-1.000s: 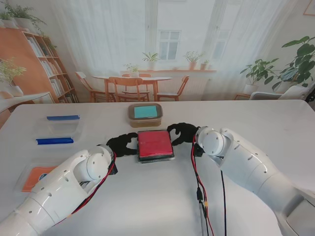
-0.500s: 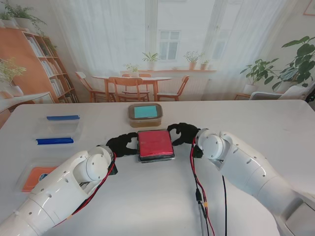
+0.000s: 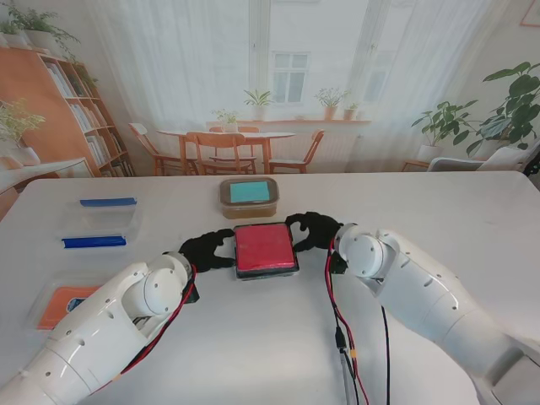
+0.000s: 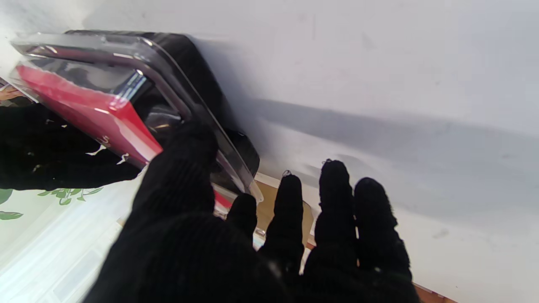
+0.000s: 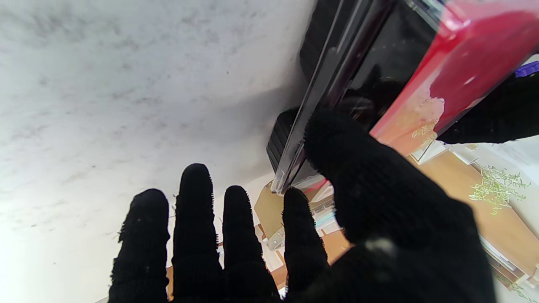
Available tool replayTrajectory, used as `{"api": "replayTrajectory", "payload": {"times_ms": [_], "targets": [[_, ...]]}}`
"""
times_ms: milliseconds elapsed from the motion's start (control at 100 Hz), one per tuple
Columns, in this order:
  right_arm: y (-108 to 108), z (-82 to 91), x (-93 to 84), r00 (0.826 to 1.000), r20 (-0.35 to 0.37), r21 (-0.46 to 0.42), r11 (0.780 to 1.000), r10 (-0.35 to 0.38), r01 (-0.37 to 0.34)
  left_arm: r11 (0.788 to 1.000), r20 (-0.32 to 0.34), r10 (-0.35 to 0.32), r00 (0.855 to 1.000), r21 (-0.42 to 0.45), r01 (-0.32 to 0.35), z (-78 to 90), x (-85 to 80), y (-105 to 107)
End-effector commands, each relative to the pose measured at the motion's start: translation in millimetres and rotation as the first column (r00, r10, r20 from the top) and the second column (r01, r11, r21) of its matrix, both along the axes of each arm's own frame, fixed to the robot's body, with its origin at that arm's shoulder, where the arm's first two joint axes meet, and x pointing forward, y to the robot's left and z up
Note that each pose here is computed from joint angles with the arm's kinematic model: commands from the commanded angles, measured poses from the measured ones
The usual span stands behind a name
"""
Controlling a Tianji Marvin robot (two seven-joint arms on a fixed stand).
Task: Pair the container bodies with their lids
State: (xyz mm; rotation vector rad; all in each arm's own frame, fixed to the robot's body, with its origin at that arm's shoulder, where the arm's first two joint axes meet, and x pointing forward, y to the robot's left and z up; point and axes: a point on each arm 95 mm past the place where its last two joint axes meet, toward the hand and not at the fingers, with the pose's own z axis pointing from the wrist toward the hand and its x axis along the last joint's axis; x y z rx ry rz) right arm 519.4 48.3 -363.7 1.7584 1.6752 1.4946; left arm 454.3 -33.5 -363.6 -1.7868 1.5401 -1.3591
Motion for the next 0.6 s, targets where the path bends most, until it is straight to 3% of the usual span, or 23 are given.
{"api": "replayTrajectory", "payload": {"times_ms": [0, 590], "targets": [[11.2, -11.5, -10.6, 0.999, -0.038, 0.002, 0.999, 0.035, -0.035, 1.000, -0.034, -0.017, 0.999, -0.001, 0.017, -11.8, -9.6, -4.7], [9.3, -6.1, -8.4, 0.999, -0.024, -0.024, 0.999, 0.021, -0.022, 1.000, -0.016, -0.004, 1.000, -0.017, 0.004, -10.7, -6.8, -8.1]]}}
